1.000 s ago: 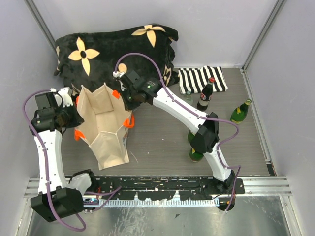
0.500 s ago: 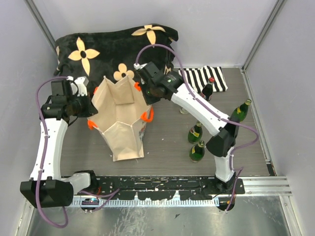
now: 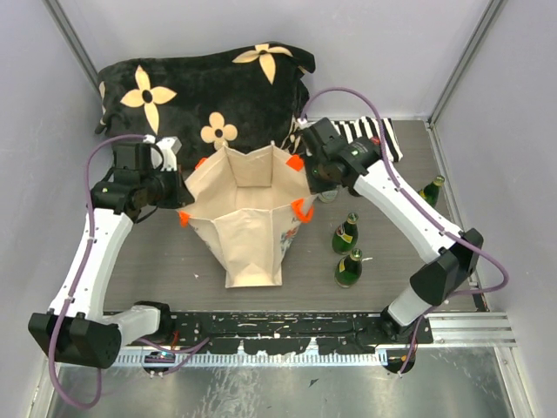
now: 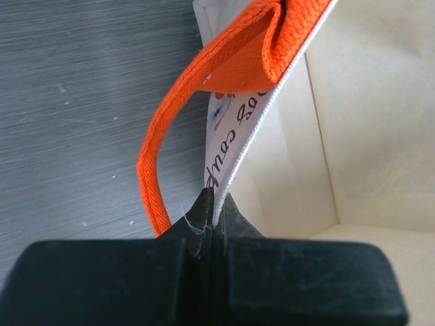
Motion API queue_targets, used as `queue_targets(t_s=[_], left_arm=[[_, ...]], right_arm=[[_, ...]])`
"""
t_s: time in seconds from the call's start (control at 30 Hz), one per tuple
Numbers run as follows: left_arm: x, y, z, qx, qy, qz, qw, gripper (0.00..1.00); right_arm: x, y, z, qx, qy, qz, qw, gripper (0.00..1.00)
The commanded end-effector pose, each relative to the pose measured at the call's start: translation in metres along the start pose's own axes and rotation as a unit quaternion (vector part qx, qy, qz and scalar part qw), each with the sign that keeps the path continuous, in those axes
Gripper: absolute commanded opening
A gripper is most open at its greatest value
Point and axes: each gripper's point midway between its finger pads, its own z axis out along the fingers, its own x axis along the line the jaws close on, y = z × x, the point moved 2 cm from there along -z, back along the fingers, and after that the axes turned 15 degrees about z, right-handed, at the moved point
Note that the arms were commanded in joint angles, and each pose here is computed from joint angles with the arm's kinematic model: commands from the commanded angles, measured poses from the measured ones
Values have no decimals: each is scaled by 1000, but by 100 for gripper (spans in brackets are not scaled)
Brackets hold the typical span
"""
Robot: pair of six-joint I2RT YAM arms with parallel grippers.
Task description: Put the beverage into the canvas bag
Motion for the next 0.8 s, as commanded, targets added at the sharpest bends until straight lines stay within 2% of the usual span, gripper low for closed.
queue_targets(t_s=[0.0,0.23,0.43,0.7,0.73,0.77], left_arm=[[-7,15,10,-29,1,-8,1000,0],[-24,17,28,-40,1,-7,999,0],[-44,1,37,-16,-23,-14,1000,0],[-51,-15,45,1,-35,-28,999,0],[-51,-17,46,2,-35,-28,999,1],[-52,-19,48,4,-37,-28,999,6]], right_arm=[[-38,18,-14,-49,-25,18,998,1],[-54,12,-1,-47,-30,24,998,1],[-50,8,-4,-40,-14,27,999,1],[-57,-6,-1,-28,-21,24,999,1],[-57,-8,2,-27,-19,25,999,1],[-56,-10,4,-25,-17,29,999,5]])
